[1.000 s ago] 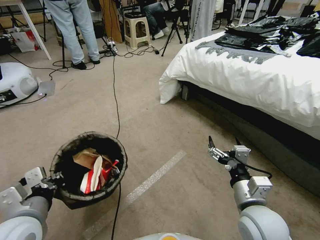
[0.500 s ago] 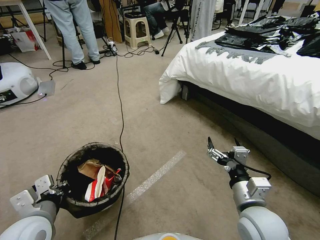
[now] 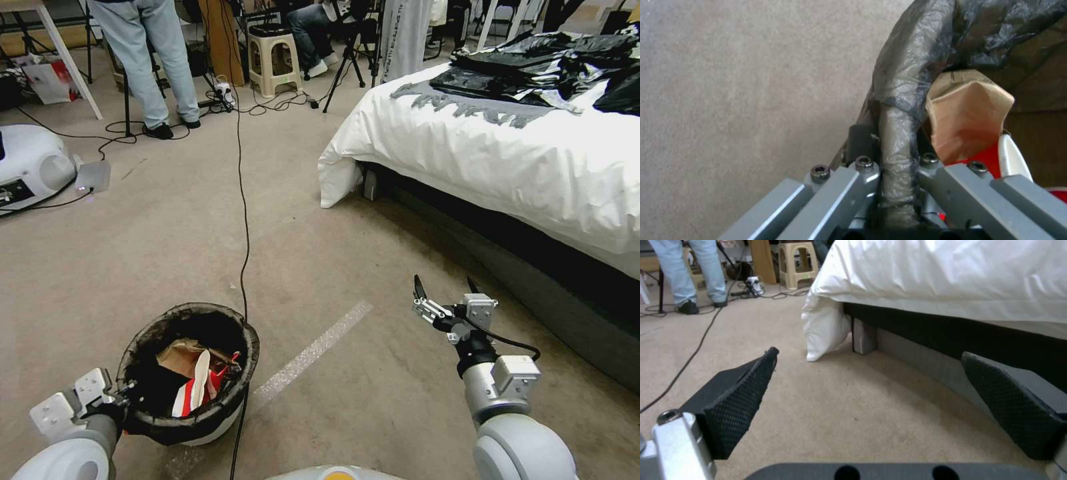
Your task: Pick up the trash bin, then pick up the garbage from the floor and place it into the trash bin.
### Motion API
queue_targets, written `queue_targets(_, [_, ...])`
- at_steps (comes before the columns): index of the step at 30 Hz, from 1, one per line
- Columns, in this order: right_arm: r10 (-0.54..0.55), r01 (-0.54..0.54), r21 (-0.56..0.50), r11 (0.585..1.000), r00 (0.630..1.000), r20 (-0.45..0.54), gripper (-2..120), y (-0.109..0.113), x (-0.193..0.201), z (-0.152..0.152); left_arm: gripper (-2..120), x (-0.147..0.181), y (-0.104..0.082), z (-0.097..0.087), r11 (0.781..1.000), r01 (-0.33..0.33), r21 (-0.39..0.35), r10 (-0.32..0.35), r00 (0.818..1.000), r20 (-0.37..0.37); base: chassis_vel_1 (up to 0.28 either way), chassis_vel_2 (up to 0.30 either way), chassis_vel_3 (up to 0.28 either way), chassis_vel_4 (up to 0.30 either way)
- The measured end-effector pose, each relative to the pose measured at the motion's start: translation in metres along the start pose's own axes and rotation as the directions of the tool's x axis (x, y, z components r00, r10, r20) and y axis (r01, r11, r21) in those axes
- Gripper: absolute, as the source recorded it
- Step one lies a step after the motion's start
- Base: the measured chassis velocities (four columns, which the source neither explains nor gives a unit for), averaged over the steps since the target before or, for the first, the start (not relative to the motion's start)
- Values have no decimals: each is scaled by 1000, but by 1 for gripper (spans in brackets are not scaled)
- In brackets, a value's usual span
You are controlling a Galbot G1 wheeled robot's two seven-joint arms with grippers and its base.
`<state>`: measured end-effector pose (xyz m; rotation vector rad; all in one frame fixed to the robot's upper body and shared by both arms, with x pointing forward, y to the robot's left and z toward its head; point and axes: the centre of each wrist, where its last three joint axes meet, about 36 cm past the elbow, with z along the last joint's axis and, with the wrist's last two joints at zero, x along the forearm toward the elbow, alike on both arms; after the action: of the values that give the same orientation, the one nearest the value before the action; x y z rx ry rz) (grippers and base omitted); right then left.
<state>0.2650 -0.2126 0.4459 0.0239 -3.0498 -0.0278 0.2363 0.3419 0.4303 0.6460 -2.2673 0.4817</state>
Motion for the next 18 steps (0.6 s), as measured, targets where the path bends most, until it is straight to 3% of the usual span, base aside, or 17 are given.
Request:
queue_targets(9, [-1,1,1,1000,1000,-1,100,0,1,0,1,-6,1,4,1000,13,2,-13,1000,-11,0,0,0,0])
queue_targets(18, [-3,3,2,1000,1000,2,100,0,0,0,30,-7,-1,6,1000,13,-4,-13,1000,-14,0,0,0,0])
